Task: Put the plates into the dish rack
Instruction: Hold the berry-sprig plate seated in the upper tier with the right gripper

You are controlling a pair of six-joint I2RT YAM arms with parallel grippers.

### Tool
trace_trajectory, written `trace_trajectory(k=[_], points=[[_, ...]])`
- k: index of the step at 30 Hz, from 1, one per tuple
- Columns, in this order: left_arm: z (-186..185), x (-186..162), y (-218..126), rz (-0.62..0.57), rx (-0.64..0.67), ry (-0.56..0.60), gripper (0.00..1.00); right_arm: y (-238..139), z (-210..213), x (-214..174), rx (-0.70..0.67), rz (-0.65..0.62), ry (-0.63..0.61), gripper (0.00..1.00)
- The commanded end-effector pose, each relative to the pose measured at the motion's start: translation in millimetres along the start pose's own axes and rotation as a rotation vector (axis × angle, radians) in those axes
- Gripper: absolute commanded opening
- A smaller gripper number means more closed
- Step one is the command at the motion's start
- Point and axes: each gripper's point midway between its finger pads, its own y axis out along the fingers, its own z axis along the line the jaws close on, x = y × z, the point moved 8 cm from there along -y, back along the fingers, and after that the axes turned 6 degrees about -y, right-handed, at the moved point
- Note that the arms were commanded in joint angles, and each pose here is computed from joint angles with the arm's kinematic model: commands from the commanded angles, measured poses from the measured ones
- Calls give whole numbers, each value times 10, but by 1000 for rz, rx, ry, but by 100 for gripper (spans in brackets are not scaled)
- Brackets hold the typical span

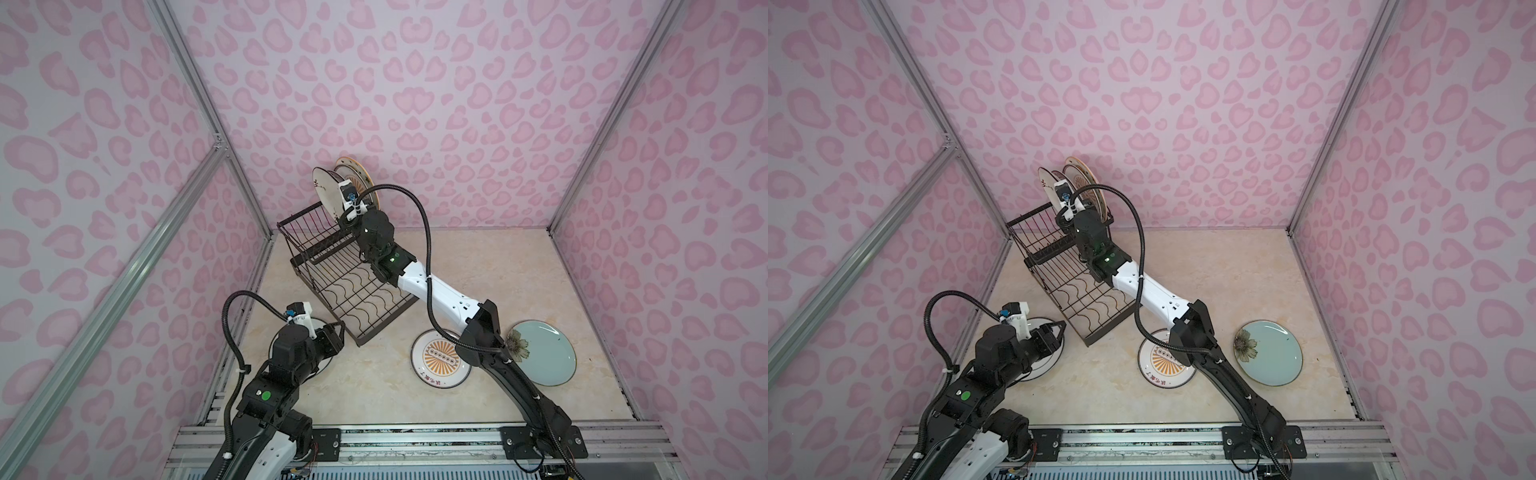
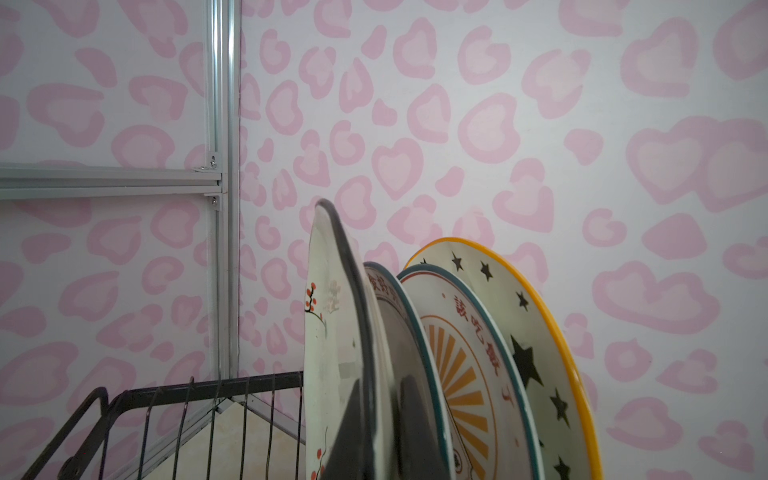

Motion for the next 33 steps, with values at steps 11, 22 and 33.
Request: trace_trajectory(k=[11, 22, 33], points=[[-20, 31, -24, -15, -1, 5, 55, 7, -9, 88, -33, -97, 32, 0], [-10, 27, -27, -17, 2, 6, 55, 16, 5, 28, -41, -85, 29, 0], [-8, 30, -34, -18, 6, 8, 55, 19, -10, 14, -64, -80, 29, 0]])
